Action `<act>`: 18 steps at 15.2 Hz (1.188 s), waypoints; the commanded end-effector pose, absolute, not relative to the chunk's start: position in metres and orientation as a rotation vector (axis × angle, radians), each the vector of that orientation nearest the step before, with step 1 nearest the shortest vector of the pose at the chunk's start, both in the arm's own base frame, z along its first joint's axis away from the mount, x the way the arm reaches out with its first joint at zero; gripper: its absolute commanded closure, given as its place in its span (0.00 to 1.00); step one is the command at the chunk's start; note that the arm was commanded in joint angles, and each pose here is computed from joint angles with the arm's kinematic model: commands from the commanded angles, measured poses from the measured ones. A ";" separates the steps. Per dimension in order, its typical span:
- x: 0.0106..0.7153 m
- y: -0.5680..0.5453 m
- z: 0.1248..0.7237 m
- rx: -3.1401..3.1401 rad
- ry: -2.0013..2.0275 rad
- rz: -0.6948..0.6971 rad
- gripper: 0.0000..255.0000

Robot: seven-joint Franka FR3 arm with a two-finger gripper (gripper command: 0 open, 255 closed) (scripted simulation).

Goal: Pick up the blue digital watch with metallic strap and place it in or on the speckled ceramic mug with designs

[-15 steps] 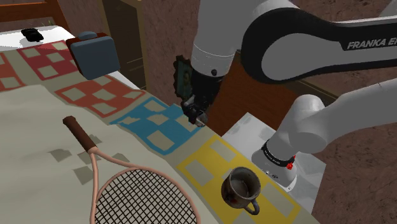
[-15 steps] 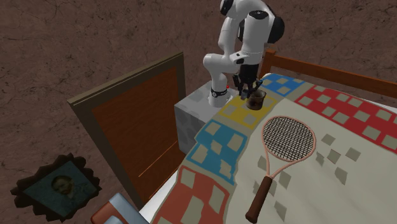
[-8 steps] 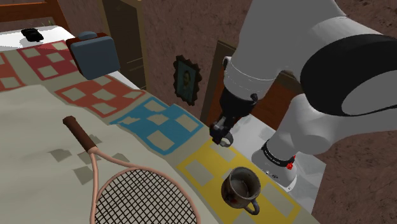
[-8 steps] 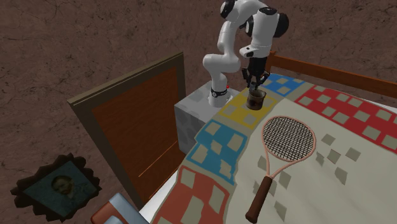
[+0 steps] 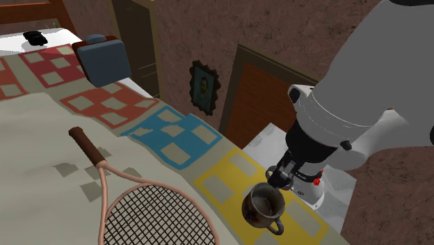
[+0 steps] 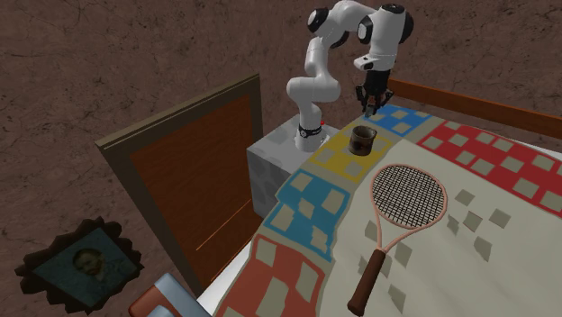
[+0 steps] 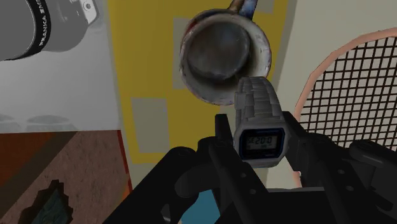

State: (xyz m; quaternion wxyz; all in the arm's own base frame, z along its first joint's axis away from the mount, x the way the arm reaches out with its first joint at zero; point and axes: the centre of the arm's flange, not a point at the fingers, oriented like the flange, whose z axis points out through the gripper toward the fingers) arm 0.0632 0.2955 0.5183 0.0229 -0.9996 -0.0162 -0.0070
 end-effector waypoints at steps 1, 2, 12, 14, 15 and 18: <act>0.040 0.295 0.520 -3.095 -0.049 -0.021 1.00; 0.040 0.295 0.515 -3.095 -0.049 -0.021 1.00; 0.040 0.295 0.462 -3.095 -0.049 -0.021 1.00; 0.040 0.295 0.451 -3.095 -0.049 -0.021 1.00; 0.040 0.295 0.446 -3.095 -0.049 -0.021 1.00; 0.040 0.295 0.438 -3.095 -0.049 -0.021 1.00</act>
